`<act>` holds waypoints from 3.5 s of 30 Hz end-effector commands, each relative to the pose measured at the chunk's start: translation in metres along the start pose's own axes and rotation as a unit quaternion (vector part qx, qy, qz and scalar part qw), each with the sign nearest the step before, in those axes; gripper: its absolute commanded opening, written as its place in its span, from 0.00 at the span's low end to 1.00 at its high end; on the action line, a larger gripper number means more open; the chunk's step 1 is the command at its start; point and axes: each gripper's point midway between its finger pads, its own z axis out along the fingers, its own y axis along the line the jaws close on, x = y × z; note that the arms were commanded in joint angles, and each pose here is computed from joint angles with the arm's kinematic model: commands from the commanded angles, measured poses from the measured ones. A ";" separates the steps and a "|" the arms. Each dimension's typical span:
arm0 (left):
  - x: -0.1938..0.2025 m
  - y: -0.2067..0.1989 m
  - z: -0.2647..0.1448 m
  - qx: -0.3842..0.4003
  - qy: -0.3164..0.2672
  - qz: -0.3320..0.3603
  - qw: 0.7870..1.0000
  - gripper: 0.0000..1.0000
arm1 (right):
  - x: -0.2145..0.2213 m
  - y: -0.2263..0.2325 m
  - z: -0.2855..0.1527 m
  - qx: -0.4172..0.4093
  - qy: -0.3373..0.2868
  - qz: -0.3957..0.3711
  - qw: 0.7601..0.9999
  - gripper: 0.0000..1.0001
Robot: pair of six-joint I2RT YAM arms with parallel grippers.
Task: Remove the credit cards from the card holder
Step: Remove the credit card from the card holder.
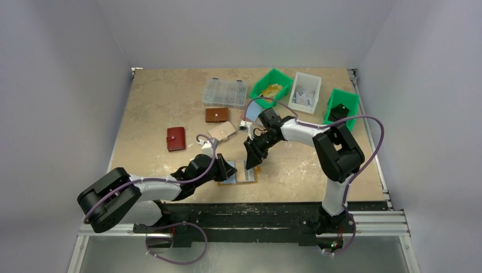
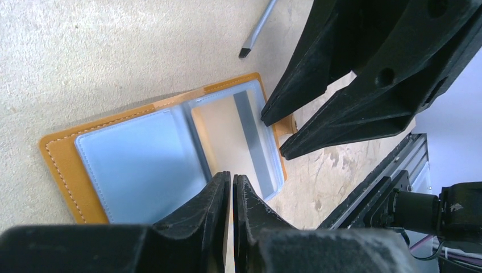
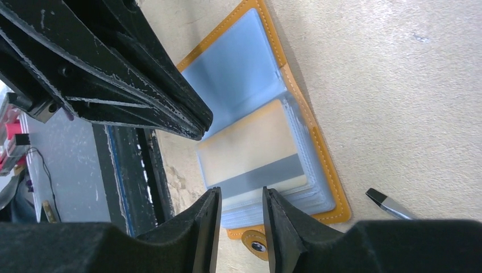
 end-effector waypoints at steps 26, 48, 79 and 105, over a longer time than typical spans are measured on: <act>-0.007 -0.007 0.010 0.013 -0.013 0.007 1.000 0.10 | -0.012 -0.003 -0.009 0.011 -0.027 0.012 1.000 0.45; -0.006 -0.006 0.011 0.012 -0.014 0.001 1.000 0.08 | -0.020 -0.012 -0.012 0.053 -0.052 0.063 0.995 0.47; 0.009 0.032 0.017 -0.076 0.007 -0.009 0.997 0.00 | -0.027 -0.021 -0.022 0.095 -0.071 0.071 0.990 0.57; 0.010 0.022 0.019 -0.047 0.008 -0.013 0.999 0.00 | -0.010 -0.011 -0.003 0.031 -0.036 0.104 0.993 0.49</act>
